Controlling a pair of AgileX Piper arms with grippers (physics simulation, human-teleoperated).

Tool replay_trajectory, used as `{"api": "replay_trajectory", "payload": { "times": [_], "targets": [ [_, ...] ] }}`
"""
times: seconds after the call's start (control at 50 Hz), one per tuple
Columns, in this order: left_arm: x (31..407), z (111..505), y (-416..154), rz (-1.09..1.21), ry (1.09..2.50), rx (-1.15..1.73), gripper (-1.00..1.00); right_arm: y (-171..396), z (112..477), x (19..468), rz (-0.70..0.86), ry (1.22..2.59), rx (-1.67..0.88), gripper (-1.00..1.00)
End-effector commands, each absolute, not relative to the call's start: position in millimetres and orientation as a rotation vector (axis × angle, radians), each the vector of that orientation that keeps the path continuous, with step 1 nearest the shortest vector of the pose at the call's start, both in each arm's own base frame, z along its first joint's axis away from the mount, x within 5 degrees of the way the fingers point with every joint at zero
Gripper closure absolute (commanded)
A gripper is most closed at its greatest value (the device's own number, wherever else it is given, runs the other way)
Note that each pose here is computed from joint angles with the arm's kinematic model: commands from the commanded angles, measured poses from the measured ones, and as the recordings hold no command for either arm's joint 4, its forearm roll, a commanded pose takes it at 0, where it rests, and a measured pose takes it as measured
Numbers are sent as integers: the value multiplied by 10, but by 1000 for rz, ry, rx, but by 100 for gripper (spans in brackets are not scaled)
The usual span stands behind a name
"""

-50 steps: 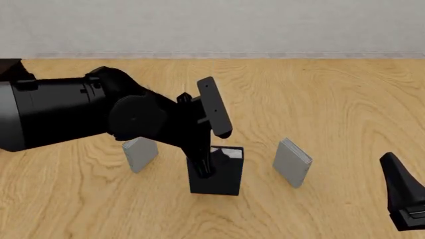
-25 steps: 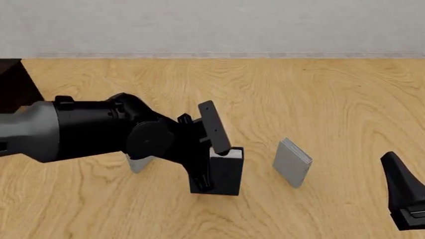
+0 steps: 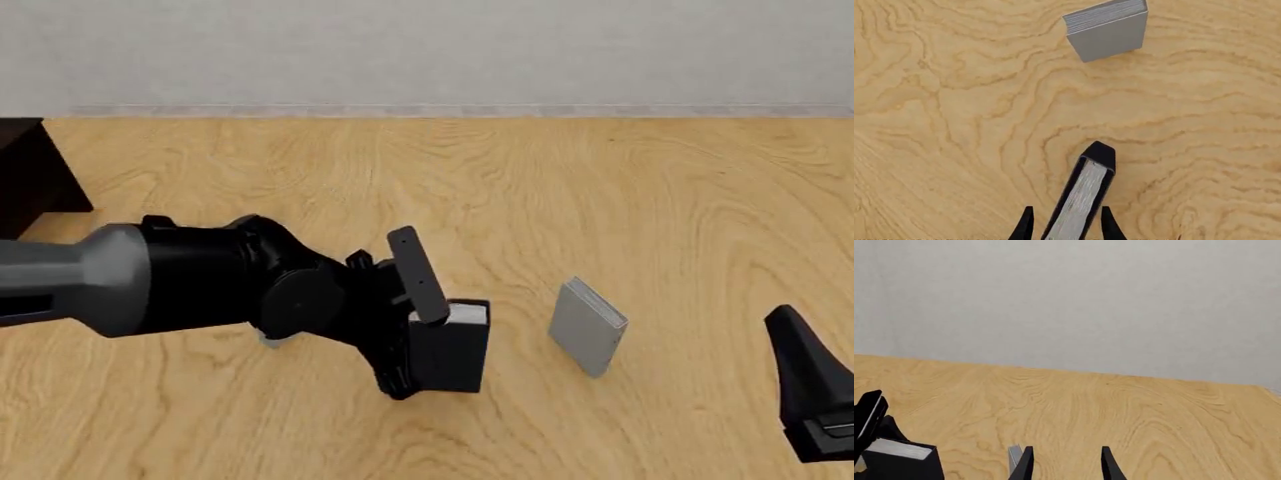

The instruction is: Pick up the book in the middle and place it on the cabinet shelf.

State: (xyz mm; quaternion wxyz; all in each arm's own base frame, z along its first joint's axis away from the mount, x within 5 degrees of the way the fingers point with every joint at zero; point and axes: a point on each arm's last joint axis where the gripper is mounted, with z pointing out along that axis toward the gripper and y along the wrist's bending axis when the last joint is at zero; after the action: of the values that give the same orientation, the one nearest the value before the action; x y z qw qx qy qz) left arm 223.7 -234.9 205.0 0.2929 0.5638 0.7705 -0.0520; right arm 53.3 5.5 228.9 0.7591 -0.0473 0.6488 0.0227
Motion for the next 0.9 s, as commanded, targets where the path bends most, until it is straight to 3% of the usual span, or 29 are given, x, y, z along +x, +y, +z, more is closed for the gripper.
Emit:
{"api": "replay_trajectory", "payload": {
  "times": [0.02, 0.24, 0.3, 0.76, 0.9],
  "targets": [
    [2230, 2019, -2306, -136, 2062, 1497, 100, 55, 2289, 533, 49, 1414, -103, -100],
    [2123, 2237, -2313, -157, 2026, 1495, 100, 56, 2243, 542, 48, 1418, -105, -100],
    [2066, 2472, -2349, -192, 2002, 1451, 100, 56, 2246, 541, 48, 1418, -105, -100],
    [1987, 2733, -2167, -134, 1914, 1535, 100, 55, 2266, 537, 50, 1417, -102, -100],
    [1938, 2992, -2049, -128, 1833, 1487, 100, 57, 2240, 542, 55, 1418, -102, -100]
  ]
}}
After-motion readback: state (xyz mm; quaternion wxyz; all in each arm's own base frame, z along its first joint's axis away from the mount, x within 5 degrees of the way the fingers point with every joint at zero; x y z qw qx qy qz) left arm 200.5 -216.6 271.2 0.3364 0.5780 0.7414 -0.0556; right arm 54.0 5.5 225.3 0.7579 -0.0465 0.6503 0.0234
